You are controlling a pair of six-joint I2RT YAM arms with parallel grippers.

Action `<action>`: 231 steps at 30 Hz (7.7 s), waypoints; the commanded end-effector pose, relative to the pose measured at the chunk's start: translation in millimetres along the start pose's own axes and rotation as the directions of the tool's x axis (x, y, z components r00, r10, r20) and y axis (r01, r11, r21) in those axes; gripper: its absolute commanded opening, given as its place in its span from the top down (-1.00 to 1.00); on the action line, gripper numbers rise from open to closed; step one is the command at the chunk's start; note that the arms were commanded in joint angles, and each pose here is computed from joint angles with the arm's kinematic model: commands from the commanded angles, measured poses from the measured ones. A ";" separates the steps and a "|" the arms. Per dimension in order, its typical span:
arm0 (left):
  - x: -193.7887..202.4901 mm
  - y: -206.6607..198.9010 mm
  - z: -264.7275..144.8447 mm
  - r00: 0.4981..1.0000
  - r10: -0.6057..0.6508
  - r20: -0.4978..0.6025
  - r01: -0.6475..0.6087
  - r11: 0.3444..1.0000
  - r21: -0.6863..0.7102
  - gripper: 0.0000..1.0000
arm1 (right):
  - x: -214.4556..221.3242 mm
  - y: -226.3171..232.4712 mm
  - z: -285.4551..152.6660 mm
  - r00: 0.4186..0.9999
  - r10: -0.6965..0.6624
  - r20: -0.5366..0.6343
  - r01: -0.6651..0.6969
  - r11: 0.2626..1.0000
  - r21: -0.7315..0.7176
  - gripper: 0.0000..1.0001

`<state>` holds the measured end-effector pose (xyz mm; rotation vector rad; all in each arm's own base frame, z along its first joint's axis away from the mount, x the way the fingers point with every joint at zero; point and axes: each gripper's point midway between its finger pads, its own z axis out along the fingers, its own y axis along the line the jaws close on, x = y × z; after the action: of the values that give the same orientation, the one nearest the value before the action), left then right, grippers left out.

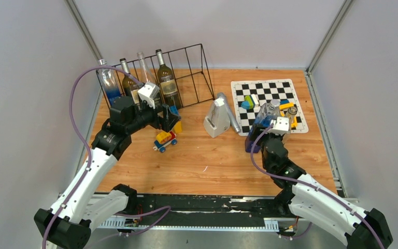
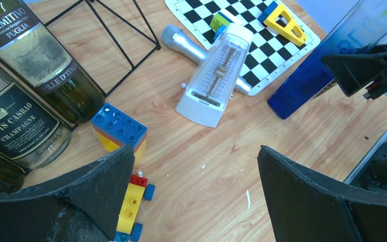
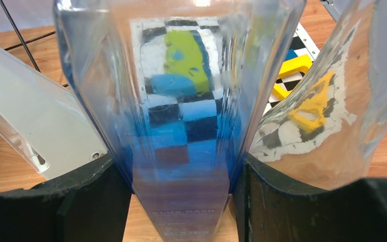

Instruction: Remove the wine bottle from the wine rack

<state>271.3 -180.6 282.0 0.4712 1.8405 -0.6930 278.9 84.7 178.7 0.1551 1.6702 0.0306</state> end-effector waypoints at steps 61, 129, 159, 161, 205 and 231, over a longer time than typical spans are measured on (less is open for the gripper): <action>9.0 47.1 -81.6 1.000 0.026 0.018 -0.017 0.917 -0.398 -1.00 | -201.5 54.7 -2.0 0.991 -0.042 0.131 0.058 0.991 -0.120 -1.00; 24.0 66.5 -158.7 0.993 0.063 0.100 0.010 0.799 -0.602 -1.00 | 26.3 414.6 237.1 0.983 -0.107 -0.150 -0.007 0.793 -0.609 -0.98; 23.3 67.4 -163.3 0.991 0.071 0.114 0.013 0.791 -0.611 -1.00 | -17.6 422.4 205.5 0.991 -0.123 0.046 0.126 0.788 -0.602 -0.28; 23.3 67.4 -163.3 0.991 0.072 0.115 0.014 0.791 -0.611 -1.00 | -26.4 419.6 201.2 0.988 -0.134 0.074 0.151 0.784 -0.602 -0.27; 24.2 66.2 -163.4 0.990 0.075 0.116 0.011 0.796 -0.605 -1.00 | 18.9 417.6 214.0 0.973 -0.232 0.004 0.193 0.799 -0.569 -0.59; 24.2 66.6 -163.5 0.990 0.076 0.115 0.010 0.795 -0.607 -1.00 | 49.7 415.6 220.9 0.970 -0.229 -0.088 0.133 0.793 -0.594 -0.51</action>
<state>186.7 -23.6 278.7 0.0266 1.8363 -0.0736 529.3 475.1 158.2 -0.4780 1.7430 0.3779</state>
